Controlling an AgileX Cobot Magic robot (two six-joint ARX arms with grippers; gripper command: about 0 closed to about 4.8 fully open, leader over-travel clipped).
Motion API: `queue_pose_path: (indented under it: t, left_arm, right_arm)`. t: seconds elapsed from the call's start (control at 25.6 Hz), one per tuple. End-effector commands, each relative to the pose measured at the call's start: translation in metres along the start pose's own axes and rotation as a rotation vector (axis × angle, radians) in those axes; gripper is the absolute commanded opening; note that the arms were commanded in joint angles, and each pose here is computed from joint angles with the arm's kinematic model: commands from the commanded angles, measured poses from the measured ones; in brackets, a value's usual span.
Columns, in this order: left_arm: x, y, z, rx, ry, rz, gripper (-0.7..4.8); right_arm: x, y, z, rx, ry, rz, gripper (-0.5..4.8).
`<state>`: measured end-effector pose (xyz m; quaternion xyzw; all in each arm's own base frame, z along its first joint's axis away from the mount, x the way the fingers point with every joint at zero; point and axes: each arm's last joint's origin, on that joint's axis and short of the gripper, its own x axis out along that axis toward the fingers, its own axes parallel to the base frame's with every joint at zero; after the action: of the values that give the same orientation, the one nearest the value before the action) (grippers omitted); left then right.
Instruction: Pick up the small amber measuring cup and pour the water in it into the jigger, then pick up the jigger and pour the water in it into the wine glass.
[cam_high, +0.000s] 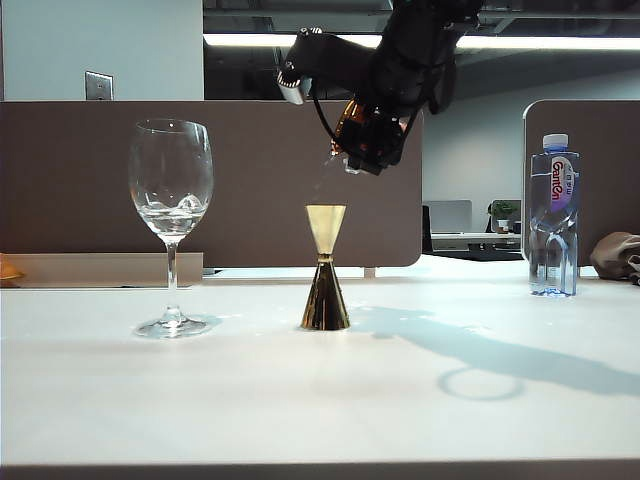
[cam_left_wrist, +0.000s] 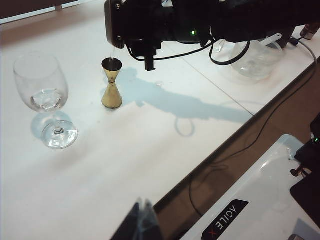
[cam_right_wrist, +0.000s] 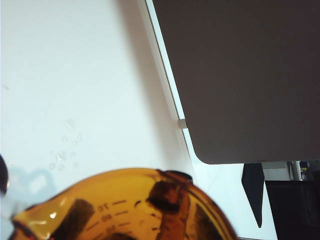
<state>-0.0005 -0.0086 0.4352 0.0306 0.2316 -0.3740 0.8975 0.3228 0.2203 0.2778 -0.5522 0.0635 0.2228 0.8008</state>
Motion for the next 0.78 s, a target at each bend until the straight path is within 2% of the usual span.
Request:
queue_pose_path:
  t: [0.04, 0.59, 0.78]
  left_arm:
    - [-0.0008, -0.0003, 0.0008, 0.003, -0.009, -0.004, -0.02]
    - [-0.0008, -0.0003, 0.0008, 0.003, -0.009, -0.004, -0.02]
    - [-0.0008, -0.0003, 0.0008, 0.003, -0.009, -0.004, -0.02]
  right_arm:
    - [-0.0023, -0.0056, 0.0025, 0.002, -0.010, -0.033, -0.05]
    - [-0.0023, -0.0067, 0.0021, -0.086, 0.004, -0.048, -0.05]
    - [-0.0022, -0.0070, 0.0022, -0.150, 0.002, -0.050, -0.05]
